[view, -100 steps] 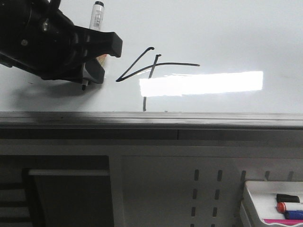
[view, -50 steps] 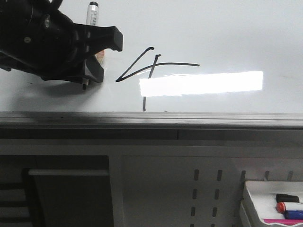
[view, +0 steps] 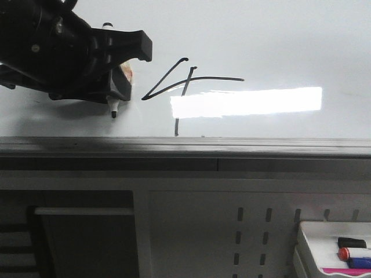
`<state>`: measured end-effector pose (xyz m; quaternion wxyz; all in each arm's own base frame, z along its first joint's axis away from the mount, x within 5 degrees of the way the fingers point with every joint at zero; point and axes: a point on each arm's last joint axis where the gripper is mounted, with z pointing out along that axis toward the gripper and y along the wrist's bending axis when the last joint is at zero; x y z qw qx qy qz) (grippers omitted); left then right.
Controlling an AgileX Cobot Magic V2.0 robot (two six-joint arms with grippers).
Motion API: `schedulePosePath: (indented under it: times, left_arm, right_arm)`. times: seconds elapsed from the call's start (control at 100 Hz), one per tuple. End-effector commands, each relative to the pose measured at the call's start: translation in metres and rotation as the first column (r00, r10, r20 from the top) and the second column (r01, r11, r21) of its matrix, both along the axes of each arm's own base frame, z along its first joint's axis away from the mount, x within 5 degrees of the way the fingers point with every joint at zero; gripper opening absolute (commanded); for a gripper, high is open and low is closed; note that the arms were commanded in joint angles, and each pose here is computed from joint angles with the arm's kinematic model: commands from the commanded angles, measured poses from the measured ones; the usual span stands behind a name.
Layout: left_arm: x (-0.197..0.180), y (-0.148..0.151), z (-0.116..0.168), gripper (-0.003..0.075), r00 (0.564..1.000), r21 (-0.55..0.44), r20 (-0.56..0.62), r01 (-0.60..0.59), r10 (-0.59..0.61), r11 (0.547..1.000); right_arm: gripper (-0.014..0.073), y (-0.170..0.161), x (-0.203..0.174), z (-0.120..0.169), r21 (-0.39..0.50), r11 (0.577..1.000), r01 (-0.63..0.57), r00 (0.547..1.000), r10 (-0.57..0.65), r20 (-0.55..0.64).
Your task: Write number 4 on whiteboard
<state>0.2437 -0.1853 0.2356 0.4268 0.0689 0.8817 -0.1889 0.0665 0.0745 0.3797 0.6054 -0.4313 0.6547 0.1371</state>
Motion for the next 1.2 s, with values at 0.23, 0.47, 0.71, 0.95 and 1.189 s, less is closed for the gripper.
schedulePosePath:
  times: [0.23,0.47,0.71,0.95,1.189]
  left_arm:
    - [0.007,0.009,0.001,0.0372,0.996,0.024,0.015,-0.093,0.092,0.995]
    - [0.008,0.009,0.001,0.0398,0.995,0.026,0.016,-0.096,0.096,0.995]
    - [0.011,0.006,0.015,0.0632,0.994,-0.010,0.050,-0.094,0.094,0.996]
    - [-0.004,0.012,0.053,0.0641,0.989,-0.110,0.131,-0.052,0.066,0.993]
    - [-0.037,0.035,0.104,0.0641,0.955,-0.180,0.294,0.017,0.037,0.984]
  right_arm:
    - [-0.0052,0.001,-0.001,0.014,0.062,0.998,-0.031,0.997,0.026,0.071]
    - [-0.0052,0.001,-0.001,0.014,0.062,0.998,-0.031,0.997,0.026,0.071]
    - [-0.0052,0.002,-0.001,0.015,0.065,0.997,-0.034,0.996,0.028,0.083]
    - [-0.0052,0.001,-0.001,0.016,0.057,0.998,-0.030,0.993,0.024,0.113]
    - [-0.0052,0.000,-0.001,0.016,0.087,0.996,-0.022,0.996,0.015,0.086]
